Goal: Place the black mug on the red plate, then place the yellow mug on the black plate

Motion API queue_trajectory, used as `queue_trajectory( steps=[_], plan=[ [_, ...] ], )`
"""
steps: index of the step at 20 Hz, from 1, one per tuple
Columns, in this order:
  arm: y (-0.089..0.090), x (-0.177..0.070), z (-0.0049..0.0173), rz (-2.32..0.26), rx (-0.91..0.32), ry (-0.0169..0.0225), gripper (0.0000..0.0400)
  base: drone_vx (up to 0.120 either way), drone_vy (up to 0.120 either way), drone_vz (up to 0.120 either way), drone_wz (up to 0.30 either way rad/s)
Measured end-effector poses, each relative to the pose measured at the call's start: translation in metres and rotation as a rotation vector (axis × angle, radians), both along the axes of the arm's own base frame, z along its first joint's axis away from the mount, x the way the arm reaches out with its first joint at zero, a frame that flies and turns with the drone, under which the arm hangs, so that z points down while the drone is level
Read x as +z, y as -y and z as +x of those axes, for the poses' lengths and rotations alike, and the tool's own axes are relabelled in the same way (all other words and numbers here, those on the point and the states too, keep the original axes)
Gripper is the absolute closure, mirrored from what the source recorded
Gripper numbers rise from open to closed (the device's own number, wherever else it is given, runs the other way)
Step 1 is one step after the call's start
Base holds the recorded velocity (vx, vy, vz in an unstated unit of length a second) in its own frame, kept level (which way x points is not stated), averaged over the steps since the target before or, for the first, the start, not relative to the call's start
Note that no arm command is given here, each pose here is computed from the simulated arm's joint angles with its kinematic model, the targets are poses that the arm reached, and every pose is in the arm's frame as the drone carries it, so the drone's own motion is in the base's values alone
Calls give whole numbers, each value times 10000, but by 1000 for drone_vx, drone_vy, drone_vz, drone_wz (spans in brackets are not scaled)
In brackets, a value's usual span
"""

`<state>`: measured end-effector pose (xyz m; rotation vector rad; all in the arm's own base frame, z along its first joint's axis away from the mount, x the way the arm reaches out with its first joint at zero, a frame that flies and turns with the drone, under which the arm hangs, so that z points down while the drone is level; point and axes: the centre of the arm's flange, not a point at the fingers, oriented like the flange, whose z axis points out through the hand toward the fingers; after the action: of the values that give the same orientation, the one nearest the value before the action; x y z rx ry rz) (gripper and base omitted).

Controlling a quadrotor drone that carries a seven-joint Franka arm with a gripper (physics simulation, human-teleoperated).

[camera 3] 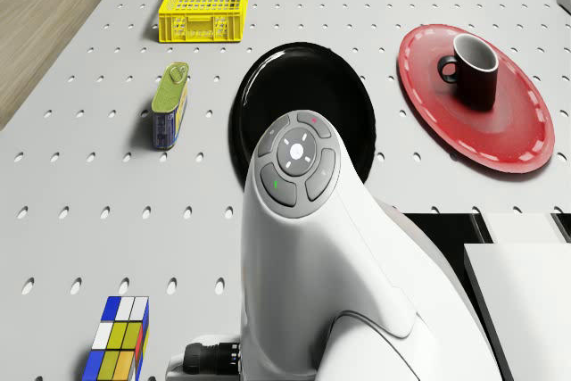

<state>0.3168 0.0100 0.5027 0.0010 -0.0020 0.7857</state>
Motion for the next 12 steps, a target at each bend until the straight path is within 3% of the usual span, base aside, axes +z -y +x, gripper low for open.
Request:
queue_trajectory(
  steps=[12],
  plan=[
    [0,0,0,0,0,0,0,-120,120,0,0]
  ],
)
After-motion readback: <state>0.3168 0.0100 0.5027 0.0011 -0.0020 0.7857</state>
